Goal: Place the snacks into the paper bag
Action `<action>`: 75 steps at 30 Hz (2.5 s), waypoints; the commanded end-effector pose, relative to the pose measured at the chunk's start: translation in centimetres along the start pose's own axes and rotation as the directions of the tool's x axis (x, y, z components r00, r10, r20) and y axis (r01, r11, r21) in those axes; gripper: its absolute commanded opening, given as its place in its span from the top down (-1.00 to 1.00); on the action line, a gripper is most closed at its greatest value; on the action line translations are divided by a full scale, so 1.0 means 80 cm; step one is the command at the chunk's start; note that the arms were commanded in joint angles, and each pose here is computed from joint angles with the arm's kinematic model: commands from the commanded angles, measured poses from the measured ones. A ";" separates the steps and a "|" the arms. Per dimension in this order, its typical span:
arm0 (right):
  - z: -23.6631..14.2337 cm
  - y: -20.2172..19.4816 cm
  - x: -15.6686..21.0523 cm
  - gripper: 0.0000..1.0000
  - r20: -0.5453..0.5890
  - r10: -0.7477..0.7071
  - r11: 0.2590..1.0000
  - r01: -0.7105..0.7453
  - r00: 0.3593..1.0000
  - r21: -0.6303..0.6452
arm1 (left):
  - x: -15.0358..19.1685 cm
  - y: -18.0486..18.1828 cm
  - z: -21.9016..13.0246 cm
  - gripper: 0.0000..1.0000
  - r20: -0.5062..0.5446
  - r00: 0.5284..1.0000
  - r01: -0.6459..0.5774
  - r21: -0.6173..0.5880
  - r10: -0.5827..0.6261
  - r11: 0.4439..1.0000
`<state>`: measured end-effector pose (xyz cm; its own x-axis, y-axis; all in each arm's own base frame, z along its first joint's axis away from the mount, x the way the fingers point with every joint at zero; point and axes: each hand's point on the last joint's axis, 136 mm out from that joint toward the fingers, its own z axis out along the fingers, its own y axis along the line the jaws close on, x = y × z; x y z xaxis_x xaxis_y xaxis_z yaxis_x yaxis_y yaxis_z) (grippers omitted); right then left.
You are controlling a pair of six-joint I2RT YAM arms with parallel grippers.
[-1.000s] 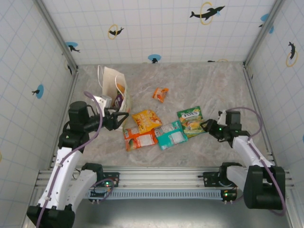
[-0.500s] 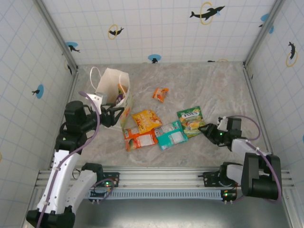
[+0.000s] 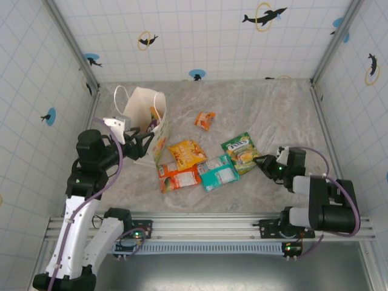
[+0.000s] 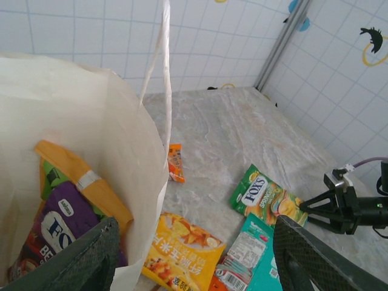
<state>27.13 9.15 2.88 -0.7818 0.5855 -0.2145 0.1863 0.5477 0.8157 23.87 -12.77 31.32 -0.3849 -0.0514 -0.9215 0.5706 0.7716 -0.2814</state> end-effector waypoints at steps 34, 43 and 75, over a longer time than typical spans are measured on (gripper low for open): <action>-0.074 0.259 -0.054 1.00 0.121 -0.965 0.249 0.956 0.231 0.157 | -0.049 -0.057 0.009 -0.37 0.068 0.956 -0.291 0.277 0.284 0.916; -0.077 0.334 0.004 1.00 0.153 -0.988 -0.004 1.000 -0.008 0.025 | -0.046 -0.073 0.007 -0.51 0.106 0.921 -0.388 0.353 0.375 0.851; -0.054 0.447 0.145 1.00 0.321 -0.910 -0.321 0.937 -0.264 -0.140 | 0.081 -0.114 0.102 -0.32 -0.258 0.734 -0.448 0.510 0.628 0.734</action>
<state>21.83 31.92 27.04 0.1411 -0.5608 -0.8158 -0.9048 0.2613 -0.3361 21.66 -25.27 25.72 -0.1453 0.5723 -0.8070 0.9626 0.2702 0.0183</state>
